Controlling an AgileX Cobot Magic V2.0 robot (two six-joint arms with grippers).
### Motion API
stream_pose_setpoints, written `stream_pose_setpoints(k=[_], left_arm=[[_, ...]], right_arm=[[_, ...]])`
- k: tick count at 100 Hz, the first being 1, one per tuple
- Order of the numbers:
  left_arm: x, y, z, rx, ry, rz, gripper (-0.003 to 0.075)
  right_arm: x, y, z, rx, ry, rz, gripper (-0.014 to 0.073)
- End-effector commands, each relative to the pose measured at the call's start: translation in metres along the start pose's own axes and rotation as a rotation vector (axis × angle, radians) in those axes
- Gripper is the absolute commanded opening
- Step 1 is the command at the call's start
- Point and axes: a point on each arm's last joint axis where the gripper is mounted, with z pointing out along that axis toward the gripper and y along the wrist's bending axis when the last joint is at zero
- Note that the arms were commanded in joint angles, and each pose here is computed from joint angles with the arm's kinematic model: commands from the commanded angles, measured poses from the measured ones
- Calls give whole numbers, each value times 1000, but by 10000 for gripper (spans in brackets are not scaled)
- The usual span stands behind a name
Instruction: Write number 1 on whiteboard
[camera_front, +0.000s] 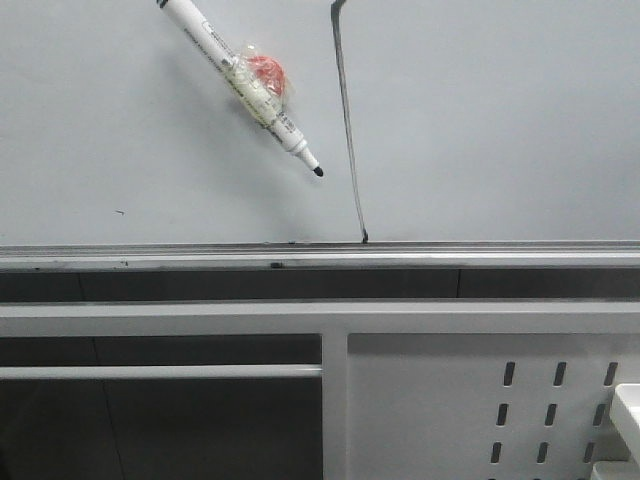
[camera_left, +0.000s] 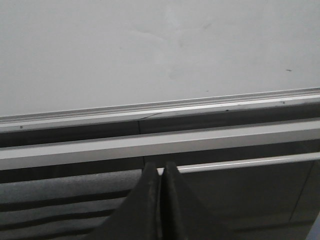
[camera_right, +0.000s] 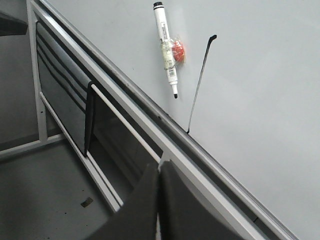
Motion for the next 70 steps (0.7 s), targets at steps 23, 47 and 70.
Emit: stream_pose_setpoints(k=[23, 47, 70], left_arm=[[6, 3, 2, -54, -35, -26, -20], [6, 3, 2, -54, -35, -26, -20], [6, 3, 2, -54, -35, -26, -20]], right_arm=[[-13, -5, -2, 42, -86, -5, -50], [-13, -5, -2, 42, -86, -5, -50], [-13, -5, -2, 42, -86, -5, -50]])
